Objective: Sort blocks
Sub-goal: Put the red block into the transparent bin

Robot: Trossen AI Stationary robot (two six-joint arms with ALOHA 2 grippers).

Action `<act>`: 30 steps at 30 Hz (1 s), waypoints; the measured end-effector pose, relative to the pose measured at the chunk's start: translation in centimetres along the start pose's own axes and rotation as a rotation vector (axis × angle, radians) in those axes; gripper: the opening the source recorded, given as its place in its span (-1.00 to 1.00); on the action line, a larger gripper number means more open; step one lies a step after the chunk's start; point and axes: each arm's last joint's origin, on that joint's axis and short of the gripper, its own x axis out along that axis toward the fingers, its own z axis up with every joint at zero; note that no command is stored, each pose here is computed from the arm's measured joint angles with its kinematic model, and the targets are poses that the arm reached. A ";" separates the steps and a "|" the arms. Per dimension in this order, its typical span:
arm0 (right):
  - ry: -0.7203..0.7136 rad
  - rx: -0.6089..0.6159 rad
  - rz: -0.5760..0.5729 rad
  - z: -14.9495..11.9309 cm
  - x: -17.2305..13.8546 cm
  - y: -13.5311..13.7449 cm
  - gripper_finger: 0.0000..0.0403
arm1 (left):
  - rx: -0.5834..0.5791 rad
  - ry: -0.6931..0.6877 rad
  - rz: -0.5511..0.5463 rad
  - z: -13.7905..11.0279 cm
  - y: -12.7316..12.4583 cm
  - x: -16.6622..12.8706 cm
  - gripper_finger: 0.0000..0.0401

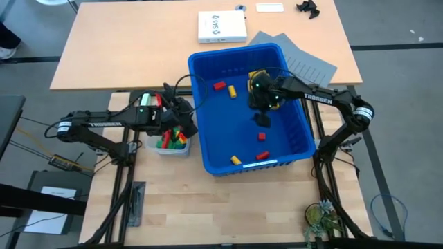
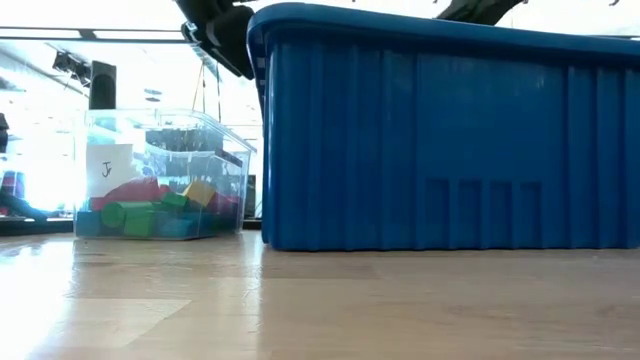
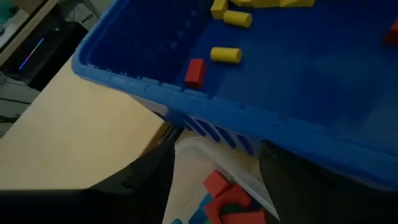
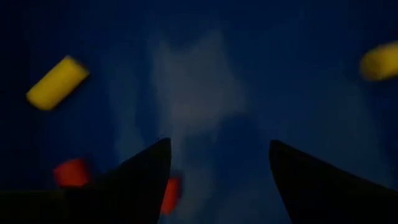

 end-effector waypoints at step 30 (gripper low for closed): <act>0.210 0.002 -0.096 -7.3 9.9 6.0 -0.24 | -0.050 -0.042 -0.060 0.6 -0.3 -0.1 0.20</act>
